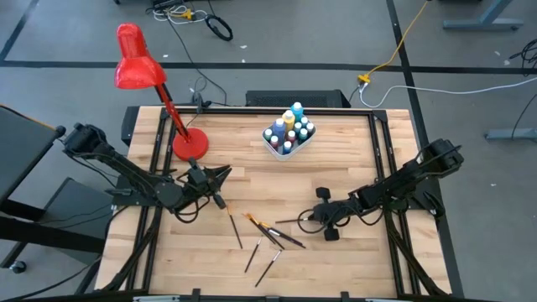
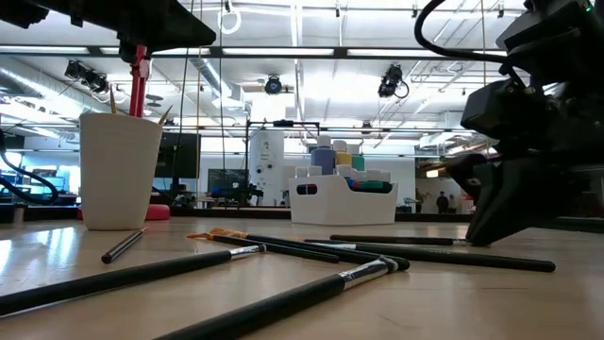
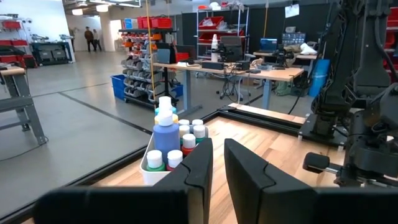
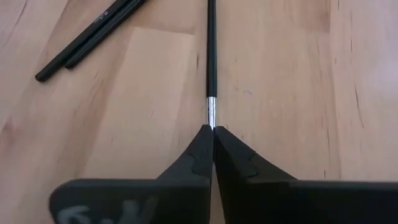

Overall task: Pick & Place Paint Supplies
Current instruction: Put the silver paint brush into the white cup

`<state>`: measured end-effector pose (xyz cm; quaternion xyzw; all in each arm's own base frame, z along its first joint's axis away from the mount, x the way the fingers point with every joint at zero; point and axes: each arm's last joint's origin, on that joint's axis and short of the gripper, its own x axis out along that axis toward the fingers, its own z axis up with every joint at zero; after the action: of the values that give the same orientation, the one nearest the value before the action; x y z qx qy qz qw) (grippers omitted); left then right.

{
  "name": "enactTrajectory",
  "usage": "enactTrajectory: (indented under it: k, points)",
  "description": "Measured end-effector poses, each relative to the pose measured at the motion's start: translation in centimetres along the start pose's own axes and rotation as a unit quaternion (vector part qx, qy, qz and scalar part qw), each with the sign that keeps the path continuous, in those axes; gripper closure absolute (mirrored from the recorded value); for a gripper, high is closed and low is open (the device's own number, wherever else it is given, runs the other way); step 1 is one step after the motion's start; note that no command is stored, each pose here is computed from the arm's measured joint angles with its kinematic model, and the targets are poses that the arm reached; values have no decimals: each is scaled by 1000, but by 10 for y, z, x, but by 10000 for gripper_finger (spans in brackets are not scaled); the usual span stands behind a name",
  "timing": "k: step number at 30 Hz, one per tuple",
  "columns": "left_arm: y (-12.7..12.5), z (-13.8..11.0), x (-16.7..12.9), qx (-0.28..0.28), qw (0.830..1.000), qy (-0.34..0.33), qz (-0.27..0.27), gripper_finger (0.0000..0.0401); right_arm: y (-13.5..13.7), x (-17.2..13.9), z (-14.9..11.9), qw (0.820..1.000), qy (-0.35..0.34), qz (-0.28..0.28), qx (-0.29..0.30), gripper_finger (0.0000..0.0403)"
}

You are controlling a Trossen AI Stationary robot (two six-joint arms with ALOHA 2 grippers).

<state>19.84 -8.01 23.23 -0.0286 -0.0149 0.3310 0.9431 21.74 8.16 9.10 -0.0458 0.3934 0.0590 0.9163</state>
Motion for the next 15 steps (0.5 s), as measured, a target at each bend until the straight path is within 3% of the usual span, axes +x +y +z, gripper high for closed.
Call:
enactTrajectory:
  k: [7, 12, 15]
  points:
    - [-1, 1, 0, -17, 1000, 0, -22, 351, -1, -6, 5, 1000, -16, 2, -17, 400]
    - [-5, 4, 3, -24, 994, -9, -111, 351, 1, -16, 34, 995, -45, -17, -83, 402]
    - [-7, 9, 9, -12, 983, -18, -180, 351, 1, -19, 54, 987, -13, -55, -148, 402]
